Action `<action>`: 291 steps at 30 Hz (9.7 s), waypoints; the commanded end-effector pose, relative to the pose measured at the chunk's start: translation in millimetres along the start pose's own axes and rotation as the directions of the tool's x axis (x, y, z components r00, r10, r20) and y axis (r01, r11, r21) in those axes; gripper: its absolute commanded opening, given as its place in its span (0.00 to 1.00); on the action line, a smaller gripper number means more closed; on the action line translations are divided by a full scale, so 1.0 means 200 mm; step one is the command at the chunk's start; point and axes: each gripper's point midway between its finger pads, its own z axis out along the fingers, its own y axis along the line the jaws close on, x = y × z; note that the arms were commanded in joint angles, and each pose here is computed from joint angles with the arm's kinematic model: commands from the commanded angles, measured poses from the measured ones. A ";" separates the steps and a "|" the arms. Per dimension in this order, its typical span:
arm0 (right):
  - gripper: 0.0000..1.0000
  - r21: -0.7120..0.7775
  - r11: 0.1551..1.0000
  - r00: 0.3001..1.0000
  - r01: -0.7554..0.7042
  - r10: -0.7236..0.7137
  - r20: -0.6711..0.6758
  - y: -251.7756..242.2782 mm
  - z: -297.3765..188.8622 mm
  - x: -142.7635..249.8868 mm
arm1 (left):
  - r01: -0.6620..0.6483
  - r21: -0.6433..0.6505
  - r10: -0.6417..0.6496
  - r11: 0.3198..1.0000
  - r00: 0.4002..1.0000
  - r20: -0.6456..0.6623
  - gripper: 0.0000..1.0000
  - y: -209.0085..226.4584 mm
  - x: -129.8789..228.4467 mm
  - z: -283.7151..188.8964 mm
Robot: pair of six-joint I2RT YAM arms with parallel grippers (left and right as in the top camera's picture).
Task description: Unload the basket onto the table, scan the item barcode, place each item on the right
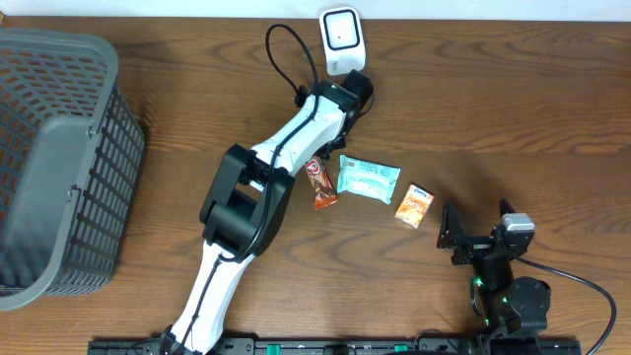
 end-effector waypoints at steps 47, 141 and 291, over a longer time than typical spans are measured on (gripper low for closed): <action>0.99 -0.010 1.000 1.000 0.015 -0.016 -0.007 0.01 0.00 0.01 | 0.006 0.991 0.579 0.135 0.811 -0.084 0.07 -0.79 0.43 -0.55; 0.99 -0.010 1.000 1.000 0.015 -0.016 -0.007 0.01 0.00 0.01 | -0.669 0.035 0.662 0.742 0.740 0.122 0.93 -0.03 0.39 -0.42; 0.99 -0.010 1.000 1.000 0.015 -0.016 -0.007 0.01 0.00 0.01 | 0.555 0.754 -0.058 0.350 0.816 -0.574 0.98 -0.35 1.03 -0.37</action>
